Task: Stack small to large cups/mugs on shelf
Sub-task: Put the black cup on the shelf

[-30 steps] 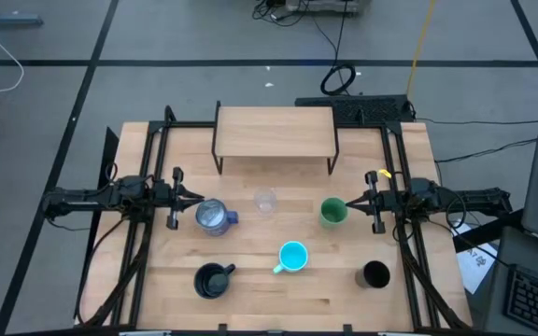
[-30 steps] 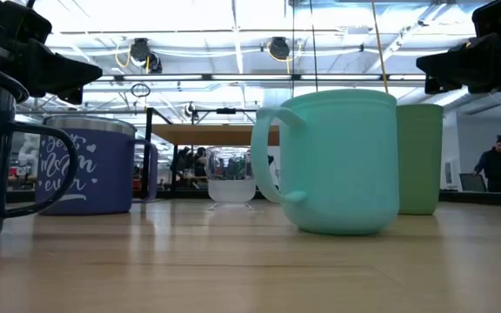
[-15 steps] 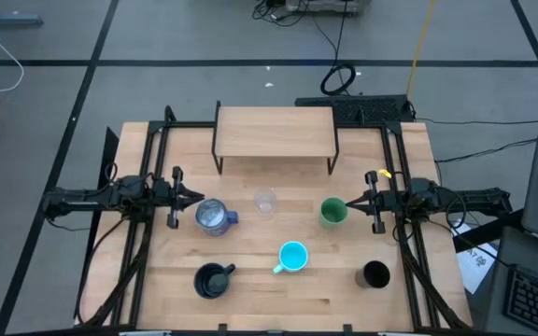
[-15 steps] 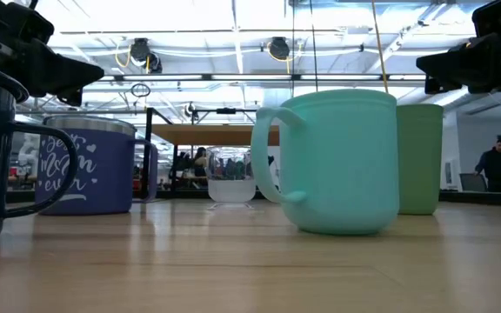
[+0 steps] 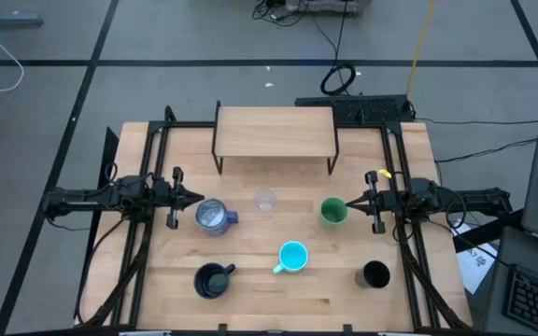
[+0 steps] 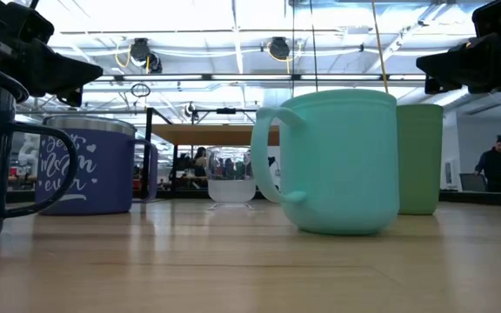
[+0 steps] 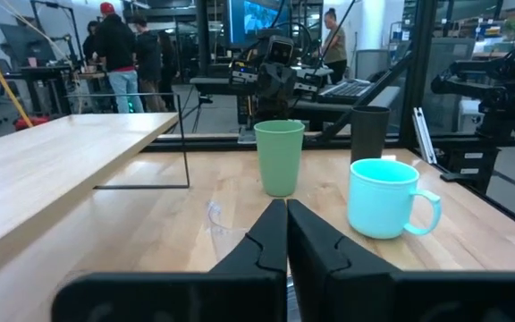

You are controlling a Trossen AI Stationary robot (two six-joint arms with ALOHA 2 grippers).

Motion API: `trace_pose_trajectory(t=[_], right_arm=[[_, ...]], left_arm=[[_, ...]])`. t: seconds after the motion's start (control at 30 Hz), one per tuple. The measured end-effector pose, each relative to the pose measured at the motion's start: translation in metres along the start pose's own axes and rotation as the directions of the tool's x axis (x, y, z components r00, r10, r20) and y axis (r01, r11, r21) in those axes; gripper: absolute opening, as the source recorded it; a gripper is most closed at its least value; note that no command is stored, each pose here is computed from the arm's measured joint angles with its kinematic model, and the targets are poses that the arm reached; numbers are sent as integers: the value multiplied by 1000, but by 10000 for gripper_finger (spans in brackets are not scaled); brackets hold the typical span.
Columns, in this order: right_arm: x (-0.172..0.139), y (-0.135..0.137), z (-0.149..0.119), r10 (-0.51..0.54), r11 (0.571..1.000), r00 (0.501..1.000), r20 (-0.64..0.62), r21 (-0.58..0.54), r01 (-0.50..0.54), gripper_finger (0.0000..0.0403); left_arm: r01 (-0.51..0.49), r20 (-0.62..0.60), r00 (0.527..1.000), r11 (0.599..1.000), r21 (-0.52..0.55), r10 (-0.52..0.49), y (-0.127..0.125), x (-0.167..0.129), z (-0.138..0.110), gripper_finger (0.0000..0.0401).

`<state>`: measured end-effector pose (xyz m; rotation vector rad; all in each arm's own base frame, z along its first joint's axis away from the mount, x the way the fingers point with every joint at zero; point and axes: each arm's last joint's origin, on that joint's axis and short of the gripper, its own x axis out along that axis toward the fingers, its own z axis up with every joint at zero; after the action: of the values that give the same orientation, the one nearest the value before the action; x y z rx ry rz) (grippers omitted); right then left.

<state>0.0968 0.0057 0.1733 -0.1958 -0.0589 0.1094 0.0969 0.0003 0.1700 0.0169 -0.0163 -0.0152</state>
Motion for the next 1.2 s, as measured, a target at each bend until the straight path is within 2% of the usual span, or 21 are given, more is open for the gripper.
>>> trace_pose_trajectory(t=[0.43, 0.6, 0.9, 1.2], right_arm=[[0, 0, 0, -1, 1000, 1000, 0, 0, 1, 0], [0, 0, 0, -1, 1000, 1000, 0, 1, 1, 0], [0, 0, 0, 0, 1000, 1000, 1, 1, 0, 0], [0, 0, 0, 0, 999, 1000, 0, 38, 0, 0]], left_arm=[[36, 1, 999, 999, -32, -36, -1, 0, 1, 1], [48, 31, 998, 998, -50, -46, -1, -3, 15, 1], [56, -9, 998, 998, -38, -57, -1, -9, 61, 1], [42, -110, 993, 999, -14, -44, 1, -9, 138, 3]])
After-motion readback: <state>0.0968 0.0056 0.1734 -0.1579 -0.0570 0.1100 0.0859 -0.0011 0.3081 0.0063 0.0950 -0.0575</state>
